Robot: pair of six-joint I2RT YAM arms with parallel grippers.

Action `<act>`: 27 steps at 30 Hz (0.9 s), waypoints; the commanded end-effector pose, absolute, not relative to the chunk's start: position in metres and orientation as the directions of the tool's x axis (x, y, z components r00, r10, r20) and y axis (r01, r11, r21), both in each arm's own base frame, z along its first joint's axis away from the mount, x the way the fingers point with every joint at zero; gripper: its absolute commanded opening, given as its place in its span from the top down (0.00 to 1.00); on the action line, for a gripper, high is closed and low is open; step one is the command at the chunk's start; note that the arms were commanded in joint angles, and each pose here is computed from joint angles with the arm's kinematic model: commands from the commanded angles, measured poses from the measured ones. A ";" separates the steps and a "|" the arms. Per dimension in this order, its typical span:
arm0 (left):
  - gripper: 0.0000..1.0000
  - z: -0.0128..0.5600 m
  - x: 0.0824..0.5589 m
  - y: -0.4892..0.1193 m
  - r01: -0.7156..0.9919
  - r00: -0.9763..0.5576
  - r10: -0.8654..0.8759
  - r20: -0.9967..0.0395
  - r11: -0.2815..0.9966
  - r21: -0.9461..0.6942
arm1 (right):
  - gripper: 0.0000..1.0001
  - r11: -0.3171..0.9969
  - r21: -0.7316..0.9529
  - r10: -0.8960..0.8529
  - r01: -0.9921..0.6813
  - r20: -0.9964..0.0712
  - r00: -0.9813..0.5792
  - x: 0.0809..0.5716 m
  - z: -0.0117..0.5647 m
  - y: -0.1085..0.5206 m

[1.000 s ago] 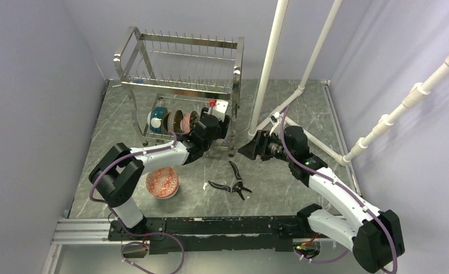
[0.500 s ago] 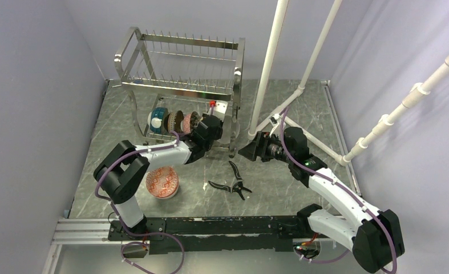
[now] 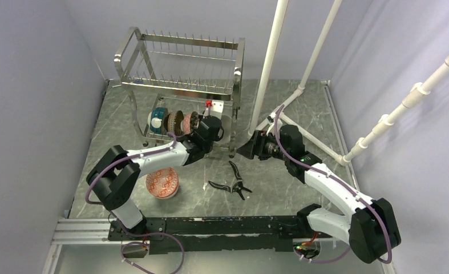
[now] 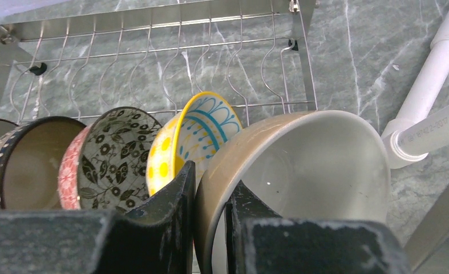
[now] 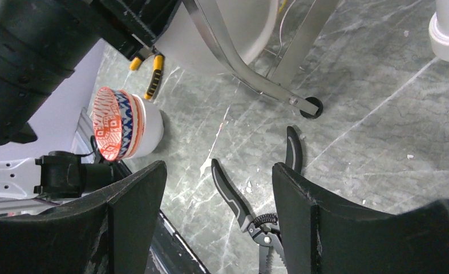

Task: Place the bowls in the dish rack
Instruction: Adjust the bowl.

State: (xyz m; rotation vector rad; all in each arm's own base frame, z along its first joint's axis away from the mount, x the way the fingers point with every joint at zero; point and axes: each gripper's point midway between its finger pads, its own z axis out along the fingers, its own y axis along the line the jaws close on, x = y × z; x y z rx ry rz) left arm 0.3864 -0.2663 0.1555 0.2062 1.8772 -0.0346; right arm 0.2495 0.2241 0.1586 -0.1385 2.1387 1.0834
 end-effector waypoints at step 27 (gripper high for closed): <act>0.97 0.200 0.315 -0.242 0.293 -0.418 0.032 -0.908 0.951 -0.101 | 0.21 0.451 0.763 0.224 -0.463 -0.598 -0.769 0.263 0.179 0.283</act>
